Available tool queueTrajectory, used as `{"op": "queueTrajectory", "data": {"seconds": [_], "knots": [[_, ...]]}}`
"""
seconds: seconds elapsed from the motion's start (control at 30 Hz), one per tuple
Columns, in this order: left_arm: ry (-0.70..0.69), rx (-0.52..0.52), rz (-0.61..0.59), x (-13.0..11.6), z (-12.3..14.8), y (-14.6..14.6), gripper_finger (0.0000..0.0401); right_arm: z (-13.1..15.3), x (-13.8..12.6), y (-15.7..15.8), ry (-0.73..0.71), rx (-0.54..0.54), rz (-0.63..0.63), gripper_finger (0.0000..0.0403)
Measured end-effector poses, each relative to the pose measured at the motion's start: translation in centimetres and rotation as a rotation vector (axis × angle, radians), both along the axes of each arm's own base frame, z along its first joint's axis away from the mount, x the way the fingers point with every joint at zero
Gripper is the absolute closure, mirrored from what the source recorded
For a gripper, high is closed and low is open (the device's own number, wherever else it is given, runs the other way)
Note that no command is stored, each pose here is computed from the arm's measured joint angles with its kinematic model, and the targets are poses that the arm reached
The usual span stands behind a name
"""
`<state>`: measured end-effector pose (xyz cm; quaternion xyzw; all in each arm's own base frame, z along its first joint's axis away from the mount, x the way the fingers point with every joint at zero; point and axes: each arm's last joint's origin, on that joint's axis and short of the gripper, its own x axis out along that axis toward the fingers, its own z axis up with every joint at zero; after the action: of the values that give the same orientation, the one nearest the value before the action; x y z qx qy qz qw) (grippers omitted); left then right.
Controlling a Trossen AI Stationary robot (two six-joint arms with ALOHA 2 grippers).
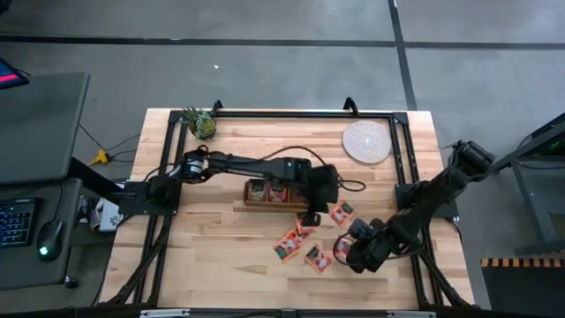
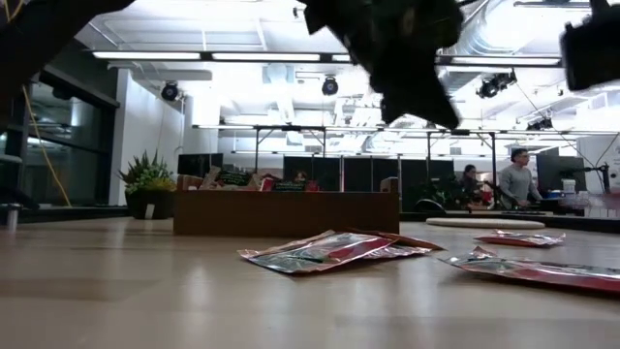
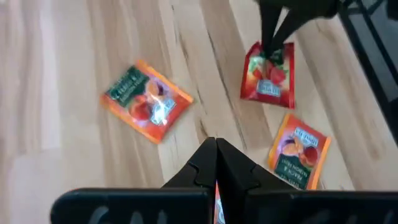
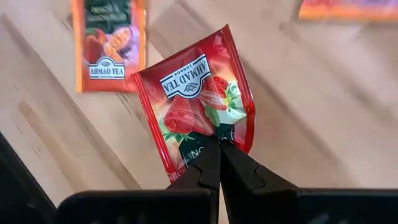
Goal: Pick & Place Tea
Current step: Put the red tea bag into the middle section of the brown wooden organizer
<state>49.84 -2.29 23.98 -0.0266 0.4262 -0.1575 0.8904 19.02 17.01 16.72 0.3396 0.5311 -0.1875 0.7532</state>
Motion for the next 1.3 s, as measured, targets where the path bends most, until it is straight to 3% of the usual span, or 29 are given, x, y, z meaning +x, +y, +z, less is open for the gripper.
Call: {"op": "queueTrajectory", "data": {"seconds": [0.07, 0.2, 0.27, 0.33, 0.47, 0.53, 0.7, 0.9, 1.03, 1.3], "knots": [[0.062, 0.009, -0.002, -1.4, 1.1, 0.4, 0.0401, 0.9, -0.1, -0.9, -0.013, -0.03, 0.062, 0.0402], [0.039, 0.019, 0.004, -2.6, 3.9, 1.6, 0.0401, 3.4, 0.0, -2.7, -0.018, -0.124, 0.2, 0.0402], [0.126, 0.026, 0.01, -4.3, 4.7, 2.0, 0.0401, 5.1, 0.5, -3.6, -0.012, -0.191, 0.272, 0.0403], [0.078, 0.032, 0.025, -4.3, 5.5, 2.6, 0.0401, 7.1, 1.0, -4.5, 0.014, -0.267, 0.33, 0.0403], [0.135, 0.032, 0.045, -6.0, 6.6, 3.4, 0.0401, 11.0, 2.3, -6.4, 0.046, -0.411, 0.447, 0.0403], [0.076, 0.035, 0.056, -6.0, 7.7, 3.7, 0.0401, 12.9, 3.0, -7.2, 0.067, -0.483, 0.499, 0.0403], [0.085, 0.031, 0.08, -7.3, 8.9, 4.5, 0.0401, 16.2, 5.0, -8.5, 0.146, -0.636, 0.653, 0.0403], [0.014, 0.037, 0.14, -8.9, 11.7, 6.6, 0.0401, 17.5, 7.7, -8.6, 0.321, -0.743, 0.868, 0.0403], [0.014, 0.0, 0.153, -10.3, 12.7, 7.7, 0.0401, 17.1, 9.9, -8.0, 0.36, -0.771, 0.979, 0.0403], [0.002, -0.146, 0.055, -10.8, 13.4, 7.6, 0.0401, 16.2, 12.6, -7.9, 0.431, -0.885, 1.048, 0.0403]]}}
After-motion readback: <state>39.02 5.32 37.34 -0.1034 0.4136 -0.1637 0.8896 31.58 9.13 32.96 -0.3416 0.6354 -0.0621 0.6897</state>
